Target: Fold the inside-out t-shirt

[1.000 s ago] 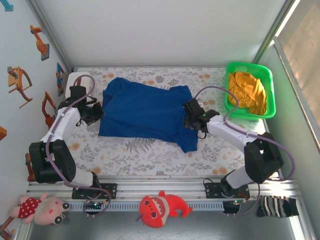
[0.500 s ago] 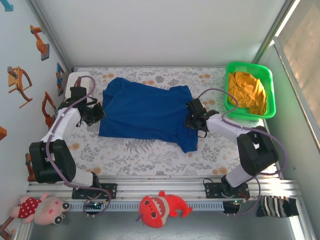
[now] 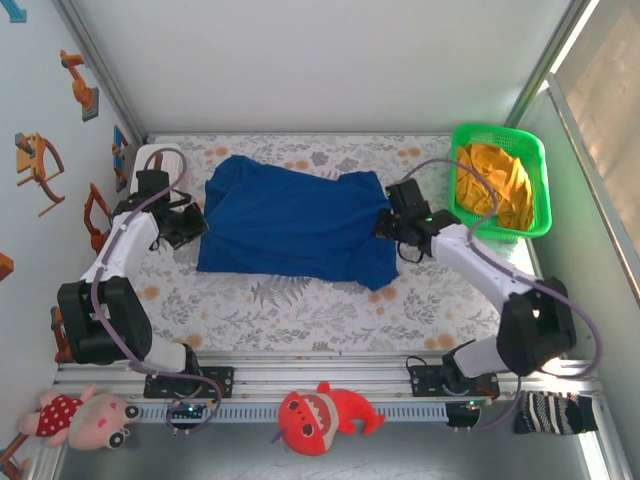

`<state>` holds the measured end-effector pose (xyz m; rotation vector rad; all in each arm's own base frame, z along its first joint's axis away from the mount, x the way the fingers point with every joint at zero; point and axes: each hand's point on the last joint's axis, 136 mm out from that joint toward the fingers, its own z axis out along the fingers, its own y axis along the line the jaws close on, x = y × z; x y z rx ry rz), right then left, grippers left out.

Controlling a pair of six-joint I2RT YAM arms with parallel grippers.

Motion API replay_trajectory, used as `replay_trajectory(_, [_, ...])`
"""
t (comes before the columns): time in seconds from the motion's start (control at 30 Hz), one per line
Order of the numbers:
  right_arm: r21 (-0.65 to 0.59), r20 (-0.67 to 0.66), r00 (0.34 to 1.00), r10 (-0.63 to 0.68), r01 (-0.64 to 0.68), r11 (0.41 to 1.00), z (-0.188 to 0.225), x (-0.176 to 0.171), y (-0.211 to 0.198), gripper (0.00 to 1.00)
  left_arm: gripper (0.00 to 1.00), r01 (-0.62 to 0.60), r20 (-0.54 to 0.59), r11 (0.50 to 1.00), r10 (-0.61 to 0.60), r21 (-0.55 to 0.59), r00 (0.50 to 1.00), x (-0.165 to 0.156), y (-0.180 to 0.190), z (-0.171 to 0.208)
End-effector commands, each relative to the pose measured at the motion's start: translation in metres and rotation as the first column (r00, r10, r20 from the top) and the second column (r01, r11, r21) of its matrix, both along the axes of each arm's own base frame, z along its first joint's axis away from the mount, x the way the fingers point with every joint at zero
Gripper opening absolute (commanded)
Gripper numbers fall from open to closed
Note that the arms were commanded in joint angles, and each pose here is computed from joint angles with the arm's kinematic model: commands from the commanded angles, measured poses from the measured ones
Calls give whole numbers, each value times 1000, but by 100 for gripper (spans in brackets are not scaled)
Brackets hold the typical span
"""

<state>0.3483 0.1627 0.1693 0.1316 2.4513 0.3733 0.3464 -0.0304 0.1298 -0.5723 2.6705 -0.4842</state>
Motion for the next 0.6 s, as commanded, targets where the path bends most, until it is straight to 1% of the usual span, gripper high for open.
replay_trajectory(0.0, [47, 221, 975, -18, 8, 999, 110, 4, -18, 0, 0, -32, 106, 999, 36, -32, 994, 27, 6, 47])
replay_trajectory(0.13, [99, 400, 913, -78, 42, 994, 207, -5, -46, 0, 0, -61, 224, 995, 77, -77, 971, 54, 12, 106])
replay_trajectory(0.2, [123, 464, 879, -109, 58, 991, 242, -13, -58, 0, 0, -61, 275, 993, 87, -101, 957, 61, 11, 132])
replay_trajectory(0.27, [139, 504, 855, -121, 58, 989, 265, -22, -64, 0, 1, -52, 313, 991, 89, -125, 946, 65, 8, 151])
replay_trajectory(0.33, [148, 522, 844, -120, 49, 988, 276, -29, -67, 0, 2, -46, 337, 988, 93, -145, 937, 64, 6, 163])
replay_trajectory(0.4, [151, 519, 847, -114, 40, 988, 275, -34, -66, 0, 3, -39, 352, 986, 94, -161, 931, 63, 3, 168])
replay_trajectory(0.57, [160, 487, 866, -114, 40, 986, 256, -37, -65, 0, 3, -16, 354, 976, 94, -218, 931, 56, -6, 164])
